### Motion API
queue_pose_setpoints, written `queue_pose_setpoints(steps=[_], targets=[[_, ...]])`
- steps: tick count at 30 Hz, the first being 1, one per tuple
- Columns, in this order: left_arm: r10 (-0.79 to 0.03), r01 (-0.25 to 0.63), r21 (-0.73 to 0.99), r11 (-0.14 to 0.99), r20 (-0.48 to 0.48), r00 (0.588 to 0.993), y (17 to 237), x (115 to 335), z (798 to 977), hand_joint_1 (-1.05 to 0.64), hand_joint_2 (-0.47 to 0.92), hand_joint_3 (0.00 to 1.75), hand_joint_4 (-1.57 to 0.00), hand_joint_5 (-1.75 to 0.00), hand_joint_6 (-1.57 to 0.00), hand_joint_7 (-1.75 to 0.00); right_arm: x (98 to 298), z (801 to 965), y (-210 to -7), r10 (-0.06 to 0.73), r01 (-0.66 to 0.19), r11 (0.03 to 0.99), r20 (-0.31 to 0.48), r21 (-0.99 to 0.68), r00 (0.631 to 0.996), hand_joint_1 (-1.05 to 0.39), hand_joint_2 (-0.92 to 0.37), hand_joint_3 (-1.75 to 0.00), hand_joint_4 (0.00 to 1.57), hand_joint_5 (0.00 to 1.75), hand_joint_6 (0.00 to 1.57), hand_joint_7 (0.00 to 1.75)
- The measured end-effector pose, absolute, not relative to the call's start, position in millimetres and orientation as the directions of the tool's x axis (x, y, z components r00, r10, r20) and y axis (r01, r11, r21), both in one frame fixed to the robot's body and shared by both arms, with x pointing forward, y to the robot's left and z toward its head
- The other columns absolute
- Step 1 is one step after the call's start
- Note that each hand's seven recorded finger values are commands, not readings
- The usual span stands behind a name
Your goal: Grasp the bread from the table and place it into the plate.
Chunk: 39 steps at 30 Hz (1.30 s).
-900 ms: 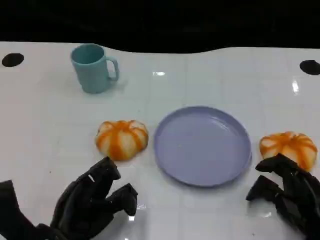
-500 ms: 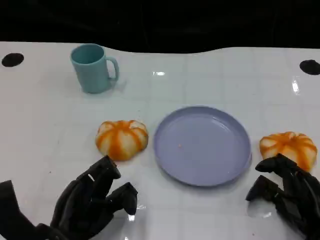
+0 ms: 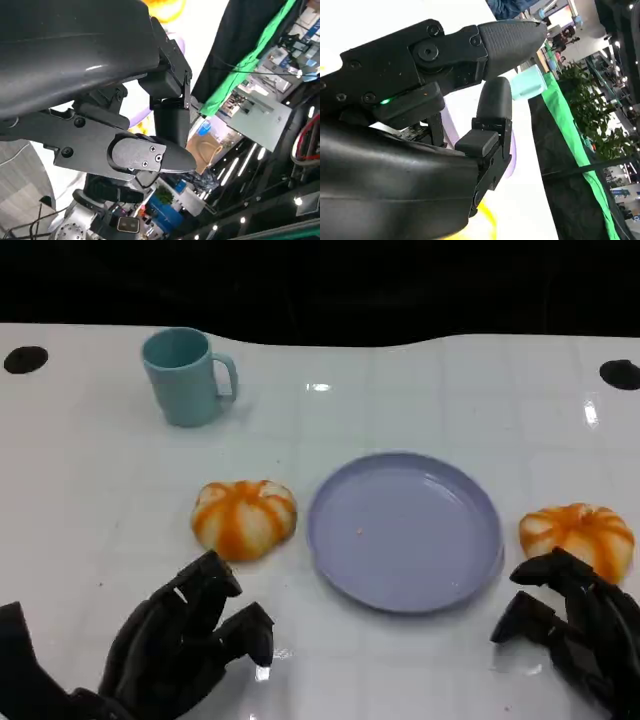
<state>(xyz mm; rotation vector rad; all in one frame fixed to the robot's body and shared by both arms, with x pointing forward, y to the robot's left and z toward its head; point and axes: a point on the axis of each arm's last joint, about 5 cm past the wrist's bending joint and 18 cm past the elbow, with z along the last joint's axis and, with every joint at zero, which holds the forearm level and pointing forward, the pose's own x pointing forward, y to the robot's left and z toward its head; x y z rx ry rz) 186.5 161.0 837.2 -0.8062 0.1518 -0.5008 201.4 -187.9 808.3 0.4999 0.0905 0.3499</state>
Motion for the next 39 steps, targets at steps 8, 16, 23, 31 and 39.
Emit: queue_pose_setpoints(steps=[8,16,23,31,39], targets=[[-0.432,0.426,-0.47,0.773,0.102,0.896,161,190,854.7,-0.48,0.92,0.09,-0.33,-1.1,-0.43,-0.4,202,808.3,-187,0.347,-0.304,0.82,0.0,0.486,0.938,-0.56,-0.92,-0.2,0.66,1.51,0.62,1.16],[-0.4,0.414,-0.093,0.905,0.142,0.905,167,189,871.0,-0.51,0.92,0.05,-0.17,-0.8,-0.41,-0.1,201,808.0,-186,0.352,-0.309,0.817,0.005,0.487,0.936,-0.57,-0.92,-0.19,0.67,1.53,0.65,1.16],[-0.387,0.327,0.326,0.887,0.139,0.912,170,189,883.5,-0.49,0.88,0.01,-0.05,-0.62,-0.36,-0.02,202,808.7,-183,0.344,-0.299,0.815,0.0,0.497,0.939,-0.58,-0.92,-0.2,0.67,1.54,0.66,1.16],[-0.408,0.224,0.616,0.755,0.175,0.896,170,194,893.8,-0.54,0.85,0.0,-0.01,-0.4,-0.31,-0.01,202,808.9,-183,0.345,-0.302,0.82,0.001,0.487,0.938,-0.52,-0.92,-0.25,0.65,1.53,0.59,1.21],[-0.423,0.088,0.828,0.554,0.188,0.886,168,206,906.1,-0.56,0.84,0.0,0.0,-0.34,-0.29,0.0,201,807.6,-184,0.36,-0.32,0.813,0.012,0.486,0.933,-0.5,-0.92,-0.26,0.63,1.53,0.57,1.22]])
